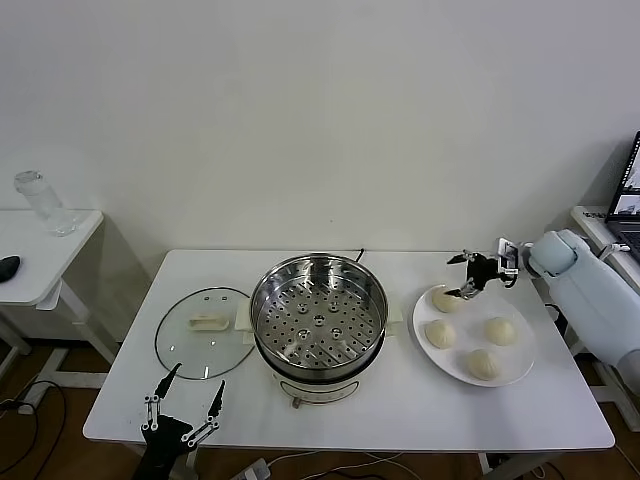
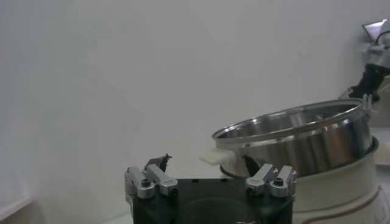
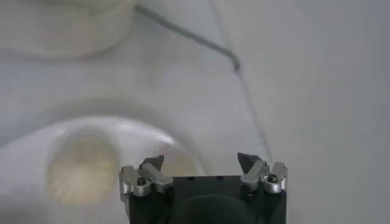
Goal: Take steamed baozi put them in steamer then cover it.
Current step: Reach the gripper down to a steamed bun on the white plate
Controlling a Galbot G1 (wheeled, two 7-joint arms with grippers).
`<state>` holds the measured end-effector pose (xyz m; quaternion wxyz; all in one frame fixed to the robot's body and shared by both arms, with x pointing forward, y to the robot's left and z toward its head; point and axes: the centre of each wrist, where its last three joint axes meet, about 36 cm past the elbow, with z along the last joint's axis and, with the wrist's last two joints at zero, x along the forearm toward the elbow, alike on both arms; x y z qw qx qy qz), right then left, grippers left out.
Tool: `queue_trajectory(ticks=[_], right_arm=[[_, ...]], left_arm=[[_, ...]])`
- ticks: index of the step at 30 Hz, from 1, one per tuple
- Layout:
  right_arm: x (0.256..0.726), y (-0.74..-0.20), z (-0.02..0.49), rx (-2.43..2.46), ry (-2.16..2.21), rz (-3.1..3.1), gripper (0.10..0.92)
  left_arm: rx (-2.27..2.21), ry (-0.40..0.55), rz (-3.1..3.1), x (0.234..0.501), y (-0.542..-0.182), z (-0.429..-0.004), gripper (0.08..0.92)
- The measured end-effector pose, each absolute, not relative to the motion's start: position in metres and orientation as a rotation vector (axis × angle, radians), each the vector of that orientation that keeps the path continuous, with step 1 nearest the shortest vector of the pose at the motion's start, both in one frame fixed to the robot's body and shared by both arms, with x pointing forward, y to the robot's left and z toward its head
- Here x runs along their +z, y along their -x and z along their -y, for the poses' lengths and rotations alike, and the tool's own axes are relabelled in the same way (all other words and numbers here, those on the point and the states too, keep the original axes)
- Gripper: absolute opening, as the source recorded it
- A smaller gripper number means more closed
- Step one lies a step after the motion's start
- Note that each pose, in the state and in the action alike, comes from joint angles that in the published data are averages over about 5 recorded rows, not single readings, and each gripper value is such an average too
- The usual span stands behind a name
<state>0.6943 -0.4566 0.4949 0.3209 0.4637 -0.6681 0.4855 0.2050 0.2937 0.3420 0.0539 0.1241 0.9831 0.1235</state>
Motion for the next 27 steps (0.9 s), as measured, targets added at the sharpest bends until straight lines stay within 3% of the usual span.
queue_trajectory(ticks=[27], right_arm=[[0.468, -0.720, 0.415, 1.379, -1.240, 1.498, 0.808]], left_arm=[[0.365, -0.350, -2.998, 0.331, -0.206, -0.294, 0.823]])
